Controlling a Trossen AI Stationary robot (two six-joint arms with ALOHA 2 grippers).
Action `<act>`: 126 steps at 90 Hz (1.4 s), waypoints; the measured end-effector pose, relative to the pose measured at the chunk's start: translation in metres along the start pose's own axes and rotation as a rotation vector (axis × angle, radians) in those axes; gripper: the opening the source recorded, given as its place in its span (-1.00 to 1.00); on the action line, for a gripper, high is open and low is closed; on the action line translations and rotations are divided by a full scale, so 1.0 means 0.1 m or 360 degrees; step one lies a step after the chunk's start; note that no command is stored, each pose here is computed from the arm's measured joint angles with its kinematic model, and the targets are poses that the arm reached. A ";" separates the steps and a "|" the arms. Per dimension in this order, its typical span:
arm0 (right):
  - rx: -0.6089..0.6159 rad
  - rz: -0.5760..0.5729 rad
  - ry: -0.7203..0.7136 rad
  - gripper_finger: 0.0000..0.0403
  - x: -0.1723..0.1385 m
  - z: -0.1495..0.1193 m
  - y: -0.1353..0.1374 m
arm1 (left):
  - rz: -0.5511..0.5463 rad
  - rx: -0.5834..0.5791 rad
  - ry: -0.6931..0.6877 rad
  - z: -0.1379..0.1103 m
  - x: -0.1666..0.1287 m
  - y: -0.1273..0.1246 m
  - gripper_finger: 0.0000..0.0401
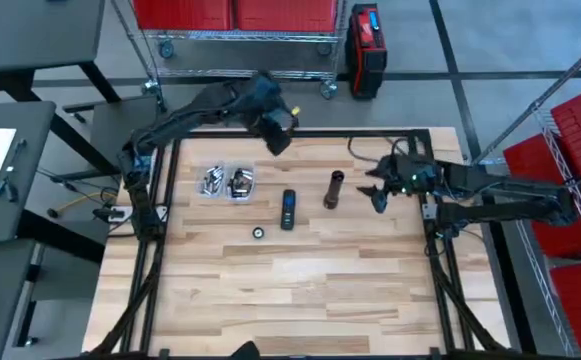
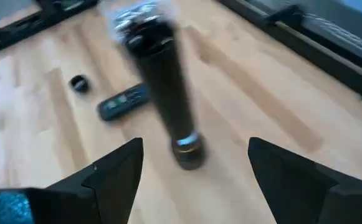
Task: Insert battery
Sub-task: Insert the brown battery into the flashlight battery compartment
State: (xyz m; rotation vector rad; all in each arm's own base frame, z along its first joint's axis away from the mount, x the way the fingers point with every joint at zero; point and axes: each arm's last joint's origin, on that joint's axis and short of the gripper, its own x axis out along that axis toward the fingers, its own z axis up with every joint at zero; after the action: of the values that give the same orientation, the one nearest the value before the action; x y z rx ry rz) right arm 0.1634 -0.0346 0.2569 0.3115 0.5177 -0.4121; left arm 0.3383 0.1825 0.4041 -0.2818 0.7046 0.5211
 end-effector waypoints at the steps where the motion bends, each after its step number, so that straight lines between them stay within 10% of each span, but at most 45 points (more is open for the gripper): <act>1: -0.0004 0.0013 -0.0010 0.40 0.01 -0.02 0.01 | -0.0014 0.0000 -0.0019 0.01 -0.01 0.00 -0.86; 41: -0.0153 0.0024 -0.0321 0.40 0.47 -0.75 -0.05 | -0.0259 -0.0047 -0.0266 0.18 -0.09 -0.07 -0.86; 126: -0.0354 -0.0038 -0.0381 0.40 1.14 -0.74 -0.04 | -0.0306 0.0037 -0.0259 0.17 -0.08 -0.08 -0.86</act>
State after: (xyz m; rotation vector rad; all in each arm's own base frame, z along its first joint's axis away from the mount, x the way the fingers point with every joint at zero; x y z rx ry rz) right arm 0.2210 -0.0433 0.1345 0.0403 0.3289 -0.4049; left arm 0.3465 0.1800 0.4231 -0.2787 0.5190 0.3477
